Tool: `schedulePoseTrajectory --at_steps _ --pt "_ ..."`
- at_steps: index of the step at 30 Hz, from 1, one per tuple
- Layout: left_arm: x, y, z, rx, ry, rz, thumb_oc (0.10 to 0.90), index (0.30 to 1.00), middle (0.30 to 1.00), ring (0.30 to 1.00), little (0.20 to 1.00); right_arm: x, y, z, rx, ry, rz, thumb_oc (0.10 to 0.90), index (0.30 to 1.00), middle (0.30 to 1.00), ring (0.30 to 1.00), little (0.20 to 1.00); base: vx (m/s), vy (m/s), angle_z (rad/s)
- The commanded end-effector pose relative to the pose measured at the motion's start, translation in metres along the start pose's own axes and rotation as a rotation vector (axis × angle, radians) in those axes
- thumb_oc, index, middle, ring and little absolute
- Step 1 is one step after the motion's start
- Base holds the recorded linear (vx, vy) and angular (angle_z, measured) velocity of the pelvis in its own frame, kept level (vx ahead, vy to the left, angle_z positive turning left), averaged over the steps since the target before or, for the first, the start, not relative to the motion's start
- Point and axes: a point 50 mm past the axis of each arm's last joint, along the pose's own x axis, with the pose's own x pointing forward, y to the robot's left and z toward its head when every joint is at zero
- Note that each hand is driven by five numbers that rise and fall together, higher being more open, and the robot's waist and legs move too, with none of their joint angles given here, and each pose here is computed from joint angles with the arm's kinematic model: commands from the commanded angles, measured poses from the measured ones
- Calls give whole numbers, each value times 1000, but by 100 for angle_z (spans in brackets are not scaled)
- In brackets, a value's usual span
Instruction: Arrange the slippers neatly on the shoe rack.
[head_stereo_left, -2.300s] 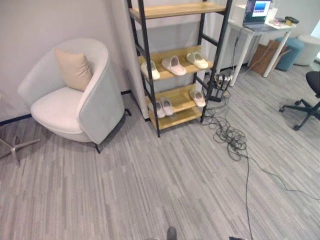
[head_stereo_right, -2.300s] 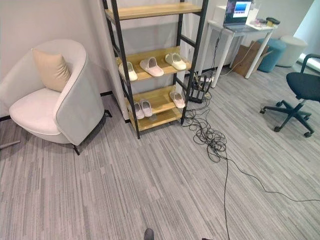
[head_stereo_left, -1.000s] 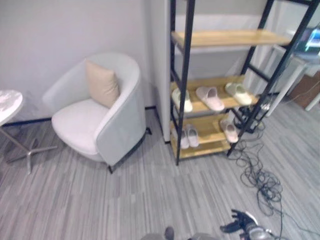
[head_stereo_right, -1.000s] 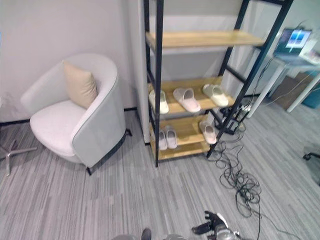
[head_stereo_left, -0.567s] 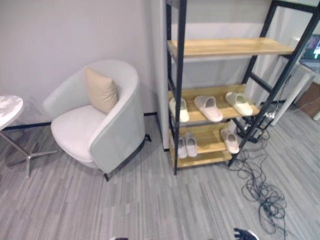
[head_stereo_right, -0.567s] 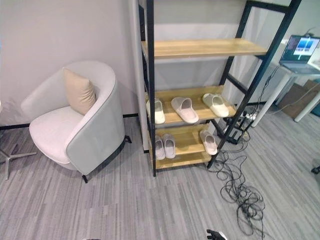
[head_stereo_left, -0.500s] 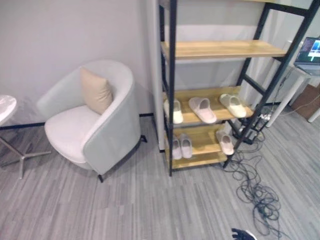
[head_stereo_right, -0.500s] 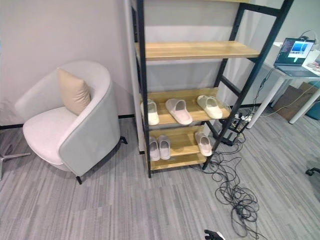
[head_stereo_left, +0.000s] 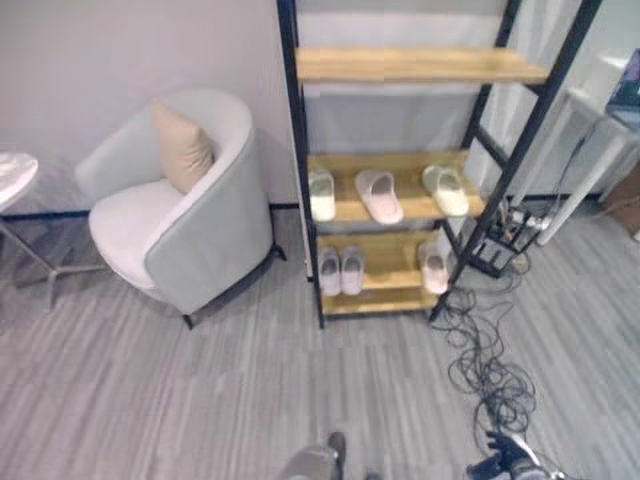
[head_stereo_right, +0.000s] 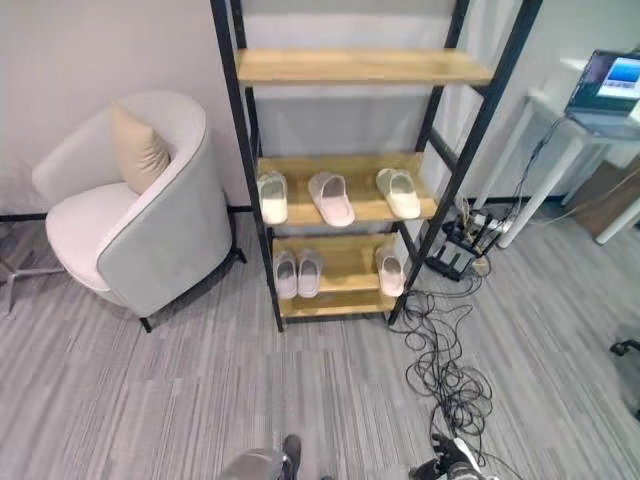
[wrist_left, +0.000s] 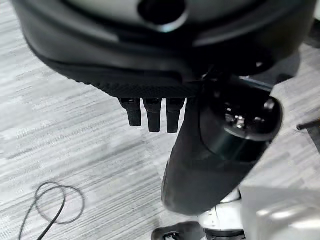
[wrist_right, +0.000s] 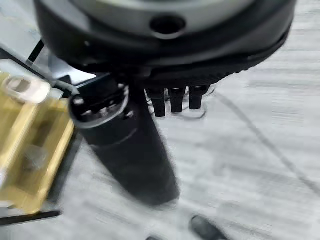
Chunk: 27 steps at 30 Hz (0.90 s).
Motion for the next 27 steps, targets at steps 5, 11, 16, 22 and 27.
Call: schedulePoseTrajectory --at_steps 5,11,16,22,27 --pt "2 26 28 63 -96 76 800 900 900 900 900 1 -12 30 6 -155 -33 800 900 900 900 900 361 -41 -7" --pt "3 29 50 111 -172 96 800 900 900 900 900 -3 -16 12 69 -117 -51 800 900 900 900 900 335 -215 49" --pt "3 31 46 113 -159 107 800 900 900 900 900 -3 -25 5 88 -78 -89 800 900 900 900 900 324 -316 54" --pt "1 37 17 18 -70 142 800 900 900 900 900 -4 -33 15 62 -134 -100 800 900 900 900 900 264 -396 25" --pt "1 54 44 -45 -160 219 800 900 900 900 900 -6 -49 33 117 -226 -176 800 900 900 900 900 100 -379 38"
